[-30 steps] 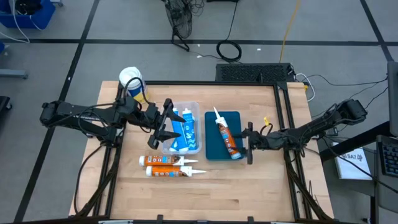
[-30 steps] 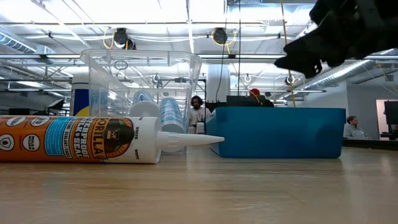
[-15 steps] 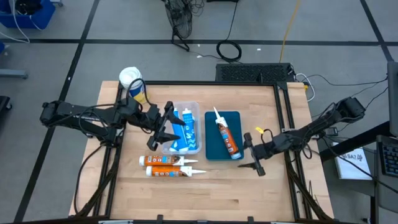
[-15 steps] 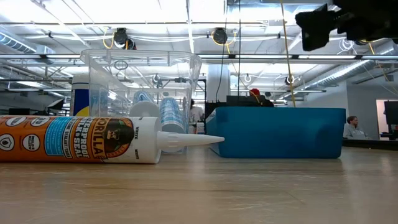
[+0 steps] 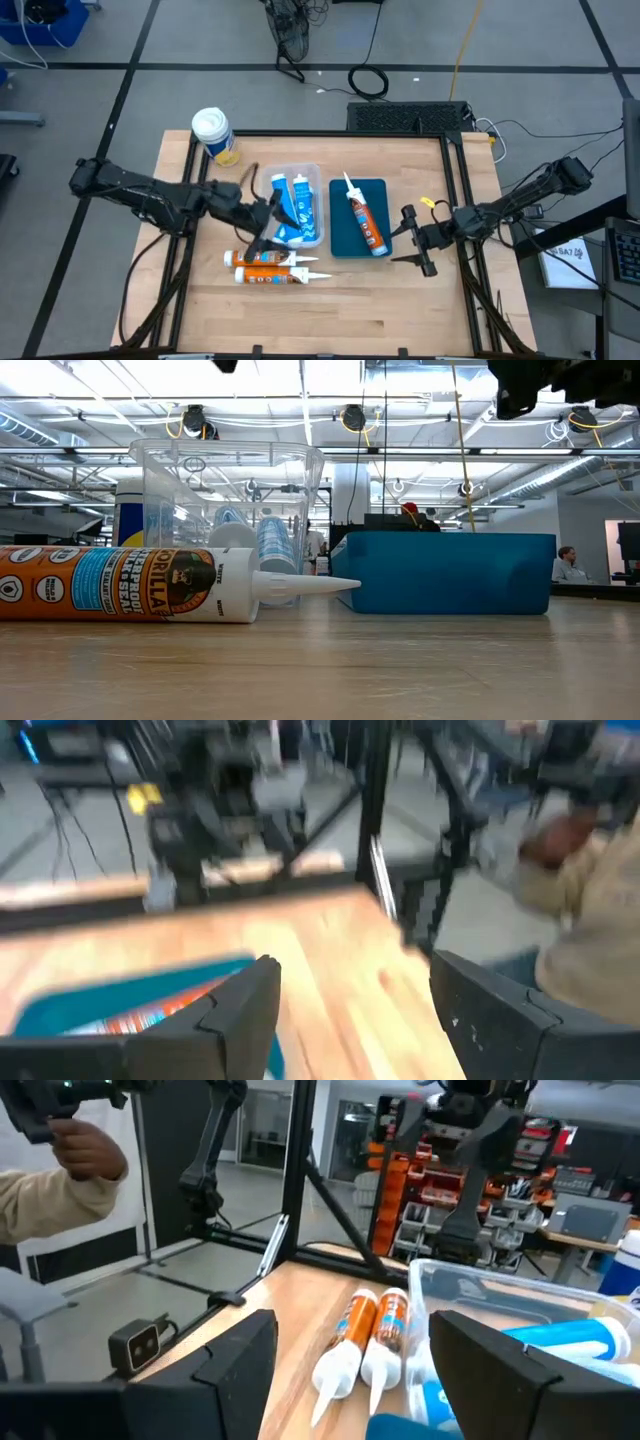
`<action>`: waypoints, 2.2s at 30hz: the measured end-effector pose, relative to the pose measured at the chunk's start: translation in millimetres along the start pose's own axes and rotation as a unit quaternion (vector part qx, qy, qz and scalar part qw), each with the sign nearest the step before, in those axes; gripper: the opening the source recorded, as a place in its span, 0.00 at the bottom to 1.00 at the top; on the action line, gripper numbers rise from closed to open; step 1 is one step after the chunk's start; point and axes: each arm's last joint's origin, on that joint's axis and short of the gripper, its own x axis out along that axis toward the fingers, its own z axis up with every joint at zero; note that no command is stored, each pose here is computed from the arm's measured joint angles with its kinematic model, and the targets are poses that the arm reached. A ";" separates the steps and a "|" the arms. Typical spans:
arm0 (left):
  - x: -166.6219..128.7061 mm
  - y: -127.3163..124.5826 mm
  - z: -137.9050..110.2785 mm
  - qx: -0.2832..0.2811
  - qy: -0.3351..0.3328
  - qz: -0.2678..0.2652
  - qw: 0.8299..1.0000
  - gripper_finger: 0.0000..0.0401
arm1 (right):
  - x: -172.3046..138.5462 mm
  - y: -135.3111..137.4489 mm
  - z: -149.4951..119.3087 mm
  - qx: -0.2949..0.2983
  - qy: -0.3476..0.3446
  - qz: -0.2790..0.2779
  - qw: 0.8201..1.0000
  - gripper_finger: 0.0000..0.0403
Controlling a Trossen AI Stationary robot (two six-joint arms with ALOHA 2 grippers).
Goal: Pick & place silicon tubes, Sealant and Lysol wipes
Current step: Put the top orange sealant into the blue bin
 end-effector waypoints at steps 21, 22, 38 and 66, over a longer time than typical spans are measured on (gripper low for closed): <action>60.3 -49.1 -77.7 -0.190 0.206 0.047 0.959 0.63 | 0.2 0.6 -5.9 0.010 0.029 0.001 1.000 0.60; 62.1 -53.9 -80.1 -0.180 0.206 0.051 0.960 0.63 | 0.2 0.6 -5.9 0.010 0.029 0.001 1.000 0.60; 57.2 -86.0 -74.8 -0.160 0.254 0.096 0.949 0.63 | 0.2 0.7 -6.4 0.009 0.032 0.002 0.999 0.60; 20.2 -114.9 -128.9 -0.184 0.538 0.295 0.768 0.63 | -0.1 1.1 -9.3 0.008 0.047 0.005 0.999 0.60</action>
